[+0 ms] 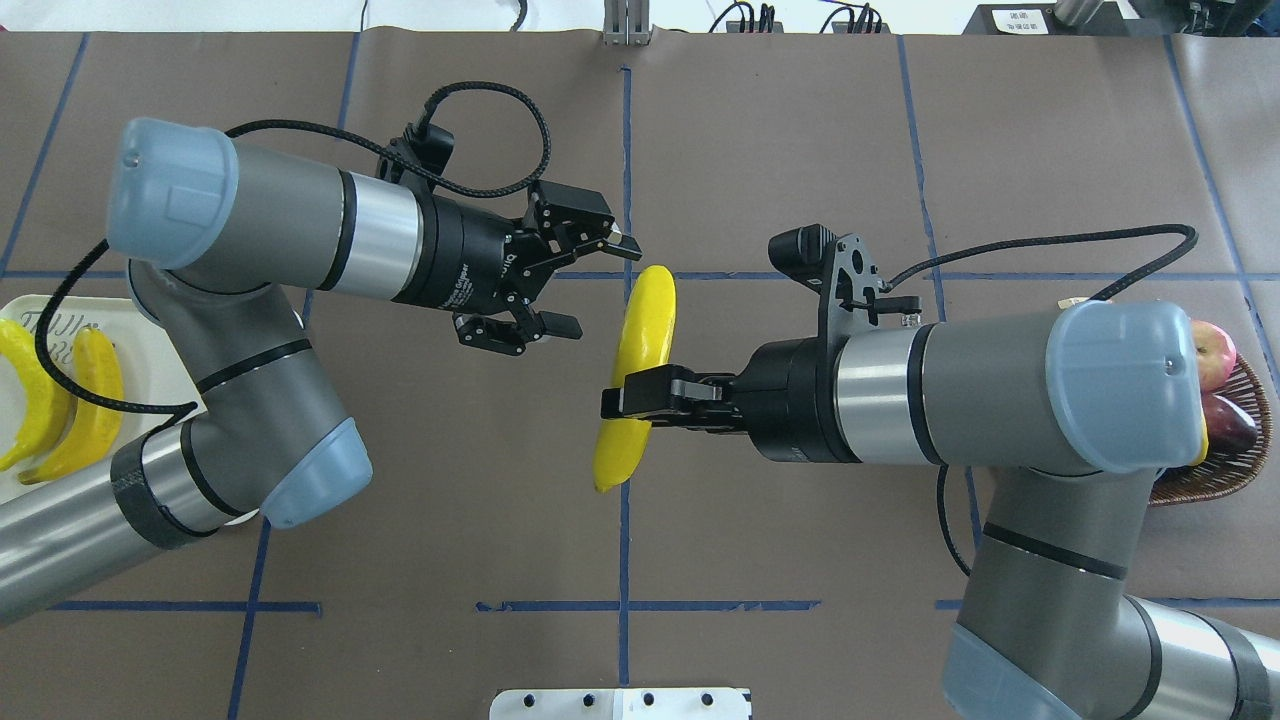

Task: Transfer all bananas from basket to plate

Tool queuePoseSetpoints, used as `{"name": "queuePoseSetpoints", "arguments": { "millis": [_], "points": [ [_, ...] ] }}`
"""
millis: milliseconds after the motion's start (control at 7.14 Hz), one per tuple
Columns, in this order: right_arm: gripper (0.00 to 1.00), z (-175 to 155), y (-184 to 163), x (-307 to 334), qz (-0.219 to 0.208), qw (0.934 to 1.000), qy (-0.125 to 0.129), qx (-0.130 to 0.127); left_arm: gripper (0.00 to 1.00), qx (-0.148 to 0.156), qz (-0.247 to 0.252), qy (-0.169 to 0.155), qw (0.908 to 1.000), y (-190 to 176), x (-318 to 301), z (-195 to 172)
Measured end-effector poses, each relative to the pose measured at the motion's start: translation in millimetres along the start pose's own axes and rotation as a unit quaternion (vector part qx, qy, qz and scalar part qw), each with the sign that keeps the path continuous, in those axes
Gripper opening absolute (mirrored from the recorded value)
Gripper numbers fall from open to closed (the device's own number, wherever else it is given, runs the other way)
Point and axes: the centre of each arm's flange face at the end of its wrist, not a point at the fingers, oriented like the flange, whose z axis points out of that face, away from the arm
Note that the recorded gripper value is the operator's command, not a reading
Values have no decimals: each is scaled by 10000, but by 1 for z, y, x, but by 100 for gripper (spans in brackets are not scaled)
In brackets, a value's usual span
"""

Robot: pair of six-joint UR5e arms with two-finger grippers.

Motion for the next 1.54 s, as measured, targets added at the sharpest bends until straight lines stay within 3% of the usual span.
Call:
{"name": "queuePoseSetpoints", "arguments": {
  "millis": [420,560,700,840,980,1120,1260,1540],
  "points": [
    [0,0,0,0,0,10000,0,-2,99,-251,70,86,9996,24,-3,14],
    [0,0,0,0,1,10000,1,-5,95,-294,83,107,9995,30,-2,16],
    [1,1,1,0,2,10000,4,-7,35,-323,92,121,9994,33,0,18],
    [1,1,1,0,3,10000,7,-12,0,-336,97,126,9993,34,0,19],
    [6,1,1,0,3,10000,9,-15,0,-342,107,130,9993,35,0,19],
    [72,1,1,0,3,10000,6,-16,0,-342,114,127,9993,35,-1,19],
    [100,0,1,-1,5,10000,-5,-11,0,-335,107,110,9993,34,-2,19],
    [100,-3,1,-2,11,10000,-31,2,0,-295,90,81,9995,30,-5,18]
  ]
}}
